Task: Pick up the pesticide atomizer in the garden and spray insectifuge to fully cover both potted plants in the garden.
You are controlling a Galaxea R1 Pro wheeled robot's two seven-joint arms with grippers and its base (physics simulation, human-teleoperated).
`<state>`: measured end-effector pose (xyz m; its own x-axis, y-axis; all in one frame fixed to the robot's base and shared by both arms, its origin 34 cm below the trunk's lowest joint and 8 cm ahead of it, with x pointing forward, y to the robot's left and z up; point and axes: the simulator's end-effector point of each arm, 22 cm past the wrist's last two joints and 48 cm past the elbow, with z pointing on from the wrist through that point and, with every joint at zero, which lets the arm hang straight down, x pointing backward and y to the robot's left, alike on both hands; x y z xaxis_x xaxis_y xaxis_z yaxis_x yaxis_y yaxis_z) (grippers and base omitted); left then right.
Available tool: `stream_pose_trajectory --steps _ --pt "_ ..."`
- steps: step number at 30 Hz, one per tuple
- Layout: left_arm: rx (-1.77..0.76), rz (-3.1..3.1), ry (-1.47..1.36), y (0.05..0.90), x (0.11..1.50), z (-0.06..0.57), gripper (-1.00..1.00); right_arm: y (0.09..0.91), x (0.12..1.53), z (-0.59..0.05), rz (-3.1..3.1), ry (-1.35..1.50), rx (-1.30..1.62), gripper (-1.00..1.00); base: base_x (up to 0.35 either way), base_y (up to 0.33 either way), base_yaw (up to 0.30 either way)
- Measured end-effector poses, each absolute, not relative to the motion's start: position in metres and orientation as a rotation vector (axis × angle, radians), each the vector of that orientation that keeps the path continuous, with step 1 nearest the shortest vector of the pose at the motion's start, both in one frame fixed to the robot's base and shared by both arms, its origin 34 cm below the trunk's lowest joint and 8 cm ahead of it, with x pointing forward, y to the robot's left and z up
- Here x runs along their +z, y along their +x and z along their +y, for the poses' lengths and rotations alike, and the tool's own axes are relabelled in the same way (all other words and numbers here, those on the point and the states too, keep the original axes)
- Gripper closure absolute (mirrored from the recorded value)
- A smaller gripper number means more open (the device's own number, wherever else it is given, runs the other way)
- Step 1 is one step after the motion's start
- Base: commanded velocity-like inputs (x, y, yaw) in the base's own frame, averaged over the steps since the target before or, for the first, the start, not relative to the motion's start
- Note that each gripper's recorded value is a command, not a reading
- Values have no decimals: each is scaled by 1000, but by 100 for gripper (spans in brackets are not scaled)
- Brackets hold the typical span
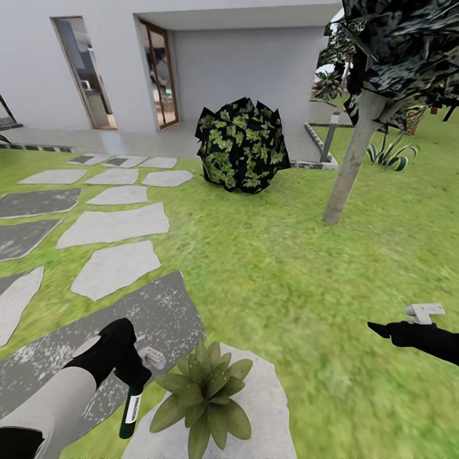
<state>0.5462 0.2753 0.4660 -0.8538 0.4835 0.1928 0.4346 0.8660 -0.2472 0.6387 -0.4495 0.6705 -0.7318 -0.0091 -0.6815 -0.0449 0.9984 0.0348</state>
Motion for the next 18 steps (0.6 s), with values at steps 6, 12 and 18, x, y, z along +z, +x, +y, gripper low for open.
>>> stream_pose_trajectory --steps 6,12,18 --pt "289 -2786 -699 545 464 274 100 639 668 -450 2396 -37 63 -100 0 0 0" --pt "290 -2786 -698 545 464 274 100 638 667 -450 2398 -36 62 -100 0 0 -4" --pt "295 -2770 -697 535 459 273 100 638 667 -450 2399 -34 62 -100 0 0 -220"
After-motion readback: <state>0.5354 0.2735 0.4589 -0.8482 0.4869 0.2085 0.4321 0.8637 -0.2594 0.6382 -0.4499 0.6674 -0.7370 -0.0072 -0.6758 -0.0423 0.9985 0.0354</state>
